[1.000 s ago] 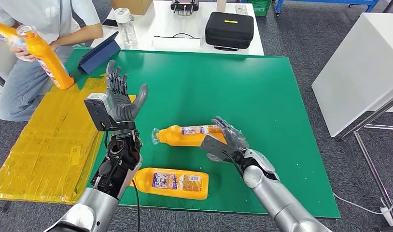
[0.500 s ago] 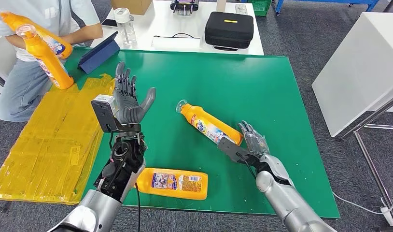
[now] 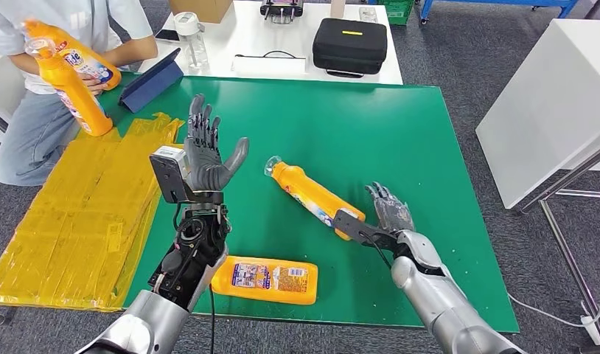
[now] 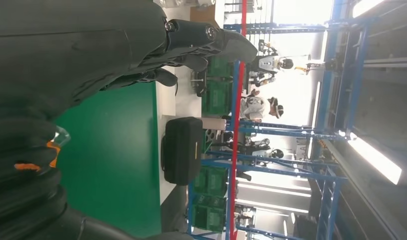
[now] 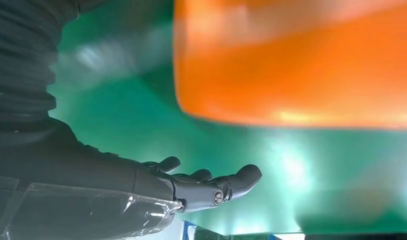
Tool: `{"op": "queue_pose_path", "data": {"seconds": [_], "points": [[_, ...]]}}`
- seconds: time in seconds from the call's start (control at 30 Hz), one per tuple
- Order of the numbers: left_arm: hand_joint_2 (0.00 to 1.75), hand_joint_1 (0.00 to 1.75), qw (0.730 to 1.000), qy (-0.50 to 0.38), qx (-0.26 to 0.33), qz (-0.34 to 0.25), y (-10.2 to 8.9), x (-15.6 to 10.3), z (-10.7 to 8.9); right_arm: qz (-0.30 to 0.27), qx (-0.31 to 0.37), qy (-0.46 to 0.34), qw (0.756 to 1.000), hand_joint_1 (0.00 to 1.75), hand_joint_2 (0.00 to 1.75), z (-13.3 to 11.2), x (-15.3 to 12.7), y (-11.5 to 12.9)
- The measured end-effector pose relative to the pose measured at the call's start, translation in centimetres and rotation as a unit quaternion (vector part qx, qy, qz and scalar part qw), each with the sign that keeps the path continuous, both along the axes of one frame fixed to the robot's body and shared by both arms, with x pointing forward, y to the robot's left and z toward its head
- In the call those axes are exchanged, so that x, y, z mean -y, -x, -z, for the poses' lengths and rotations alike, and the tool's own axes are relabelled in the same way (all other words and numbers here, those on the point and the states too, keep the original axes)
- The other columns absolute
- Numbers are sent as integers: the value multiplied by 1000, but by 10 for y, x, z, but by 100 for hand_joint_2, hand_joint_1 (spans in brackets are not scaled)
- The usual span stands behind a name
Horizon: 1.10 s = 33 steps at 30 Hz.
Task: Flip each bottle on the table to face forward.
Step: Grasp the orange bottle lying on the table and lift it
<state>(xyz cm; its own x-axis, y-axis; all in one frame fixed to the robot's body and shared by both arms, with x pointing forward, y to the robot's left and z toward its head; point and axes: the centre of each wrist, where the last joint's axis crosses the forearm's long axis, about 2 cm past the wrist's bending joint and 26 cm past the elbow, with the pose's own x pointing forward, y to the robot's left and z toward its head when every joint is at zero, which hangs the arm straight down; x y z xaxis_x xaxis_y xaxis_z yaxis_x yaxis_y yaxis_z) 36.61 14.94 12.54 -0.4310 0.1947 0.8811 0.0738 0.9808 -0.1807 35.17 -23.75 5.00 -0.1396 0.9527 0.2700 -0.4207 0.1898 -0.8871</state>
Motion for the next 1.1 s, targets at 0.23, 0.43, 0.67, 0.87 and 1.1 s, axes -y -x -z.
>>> {"op": "queue_pose_path", "data": {"seconds": [0.23,0.43,0.67,0.87,1.1], "points": [[175,0,1000,-1,-1,5,0,0,1,-11,5,-88,996,0,175,-17,-8,-12],[175,0,1000,-1,-2,6,1,0,2,-25,-2,-155,988,0,175,-25,-13,-15],[175,0,1000,4,-8,0,2,0,6,-77,-32,-342,936,0,175,-53,-33,-24],[175,0,1000,7,-13,-3,1,1,7,-80,-4,-395,915,0,175,-77,-46,-30],[175,0,1000,9,-14,-3,1,2,7,-65,9,-402,913,0,175,-82,-48,-31]]}}
